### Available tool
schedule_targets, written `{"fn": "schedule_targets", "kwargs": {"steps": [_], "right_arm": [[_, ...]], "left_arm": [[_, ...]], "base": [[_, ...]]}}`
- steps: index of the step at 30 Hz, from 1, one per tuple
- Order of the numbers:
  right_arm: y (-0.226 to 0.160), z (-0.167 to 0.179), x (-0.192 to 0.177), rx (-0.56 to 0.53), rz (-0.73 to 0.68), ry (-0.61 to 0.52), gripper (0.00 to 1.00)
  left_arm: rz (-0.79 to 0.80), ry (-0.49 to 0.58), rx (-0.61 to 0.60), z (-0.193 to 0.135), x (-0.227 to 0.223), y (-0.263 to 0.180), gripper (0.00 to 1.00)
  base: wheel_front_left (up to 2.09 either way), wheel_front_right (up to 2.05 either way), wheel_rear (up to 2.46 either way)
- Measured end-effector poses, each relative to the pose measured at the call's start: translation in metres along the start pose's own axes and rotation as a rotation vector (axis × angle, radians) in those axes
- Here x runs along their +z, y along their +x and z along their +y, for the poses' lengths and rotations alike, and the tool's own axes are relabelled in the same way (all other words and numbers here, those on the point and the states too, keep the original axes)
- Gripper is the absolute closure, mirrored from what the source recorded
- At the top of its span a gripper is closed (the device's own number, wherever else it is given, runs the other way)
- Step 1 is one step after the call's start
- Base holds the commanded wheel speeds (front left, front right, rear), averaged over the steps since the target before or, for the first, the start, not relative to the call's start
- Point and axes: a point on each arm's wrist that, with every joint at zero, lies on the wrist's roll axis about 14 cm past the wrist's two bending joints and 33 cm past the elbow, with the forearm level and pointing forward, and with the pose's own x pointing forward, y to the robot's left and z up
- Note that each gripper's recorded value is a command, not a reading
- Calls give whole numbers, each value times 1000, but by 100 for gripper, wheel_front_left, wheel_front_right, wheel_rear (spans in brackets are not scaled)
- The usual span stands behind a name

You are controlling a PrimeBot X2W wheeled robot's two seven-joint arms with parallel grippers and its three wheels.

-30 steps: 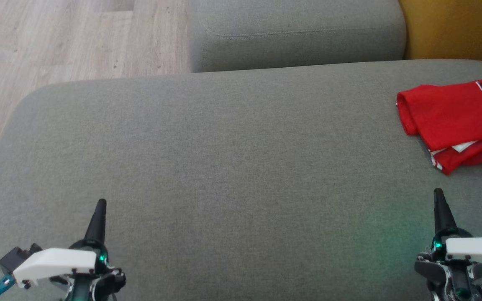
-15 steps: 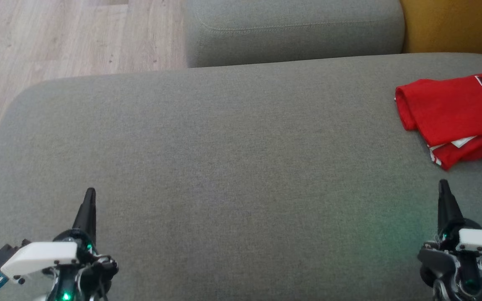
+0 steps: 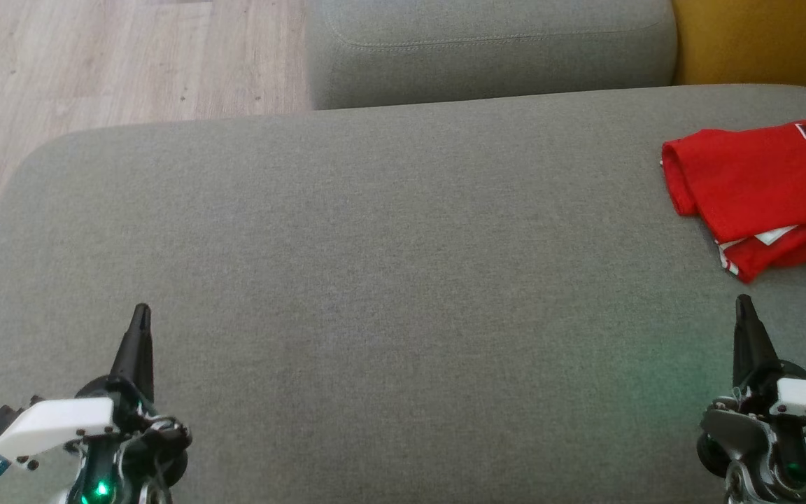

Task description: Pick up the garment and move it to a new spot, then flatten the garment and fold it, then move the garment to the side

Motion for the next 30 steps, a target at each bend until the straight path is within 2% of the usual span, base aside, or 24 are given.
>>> {"fn": "schedule_targets", "kwargs": {"steps": [30], "right_arm": [[0, 0, 1, 0, -4, 5, 100]], "left_arm": [[1, -5, -1, 0, 0, 0, 100]], "base": [[0, 0, 0]]}}
